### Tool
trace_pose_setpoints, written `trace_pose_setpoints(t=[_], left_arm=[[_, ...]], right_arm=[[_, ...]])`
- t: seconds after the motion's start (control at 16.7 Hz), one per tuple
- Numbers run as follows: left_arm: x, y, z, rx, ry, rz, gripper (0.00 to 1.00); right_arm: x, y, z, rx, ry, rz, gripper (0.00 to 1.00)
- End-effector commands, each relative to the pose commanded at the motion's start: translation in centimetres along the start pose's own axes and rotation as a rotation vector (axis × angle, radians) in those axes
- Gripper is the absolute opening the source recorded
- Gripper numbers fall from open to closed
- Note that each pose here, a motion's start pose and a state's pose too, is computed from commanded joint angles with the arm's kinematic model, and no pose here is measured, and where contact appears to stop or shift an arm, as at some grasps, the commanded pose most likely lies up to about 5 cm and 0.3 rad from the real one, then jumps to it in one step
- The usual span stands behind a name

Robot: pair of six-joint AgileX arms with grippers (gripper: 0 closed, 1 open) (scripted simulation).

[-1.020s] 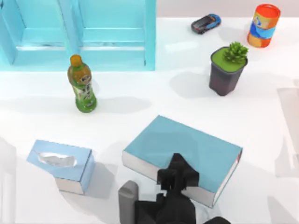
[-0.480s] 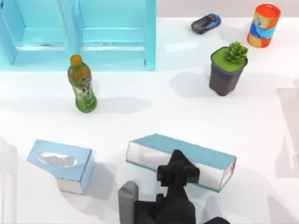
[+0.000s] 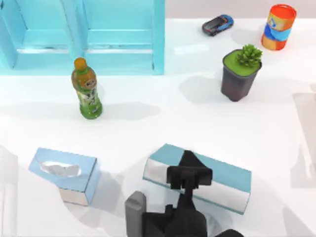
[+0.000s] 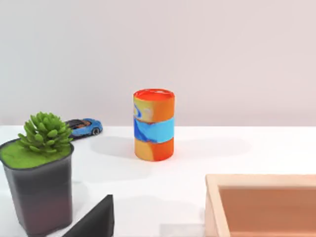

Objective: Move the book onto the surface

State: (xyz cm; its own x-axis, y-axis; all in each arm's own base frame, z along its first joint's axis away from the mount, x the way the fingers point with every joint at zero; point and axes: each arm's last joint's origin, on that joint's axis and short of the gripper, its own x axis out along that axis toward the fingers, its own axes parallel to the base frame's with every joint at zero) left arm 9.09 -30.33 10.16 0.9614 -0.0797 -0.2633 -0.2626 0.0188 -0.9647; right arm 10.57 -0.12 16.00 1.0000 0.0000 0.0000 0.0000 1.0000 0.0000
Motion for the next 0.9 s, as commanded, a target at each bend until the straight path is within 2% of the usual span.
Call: trace_pose_setpoints(t=[0.42,0.72,0.9], left_arm=[[-0.7,0.0,-0.8,-0.029,0.016,0.004,1.0],[-3.7,0.5,-2.8,-0.116,0.05,0.045,1.0],[-6.2,1.4,-3.3,-0.124,0.05,0.08,1.0]], right_arm=[[0.0,0.0,0.0,0.0,0.0,0.0,1.0],[0.0,0.0,0.0,0.0,0.0,0.0,1.0],[0.0,0.0,0.0,0.0,0.0,0.0,1.0]])
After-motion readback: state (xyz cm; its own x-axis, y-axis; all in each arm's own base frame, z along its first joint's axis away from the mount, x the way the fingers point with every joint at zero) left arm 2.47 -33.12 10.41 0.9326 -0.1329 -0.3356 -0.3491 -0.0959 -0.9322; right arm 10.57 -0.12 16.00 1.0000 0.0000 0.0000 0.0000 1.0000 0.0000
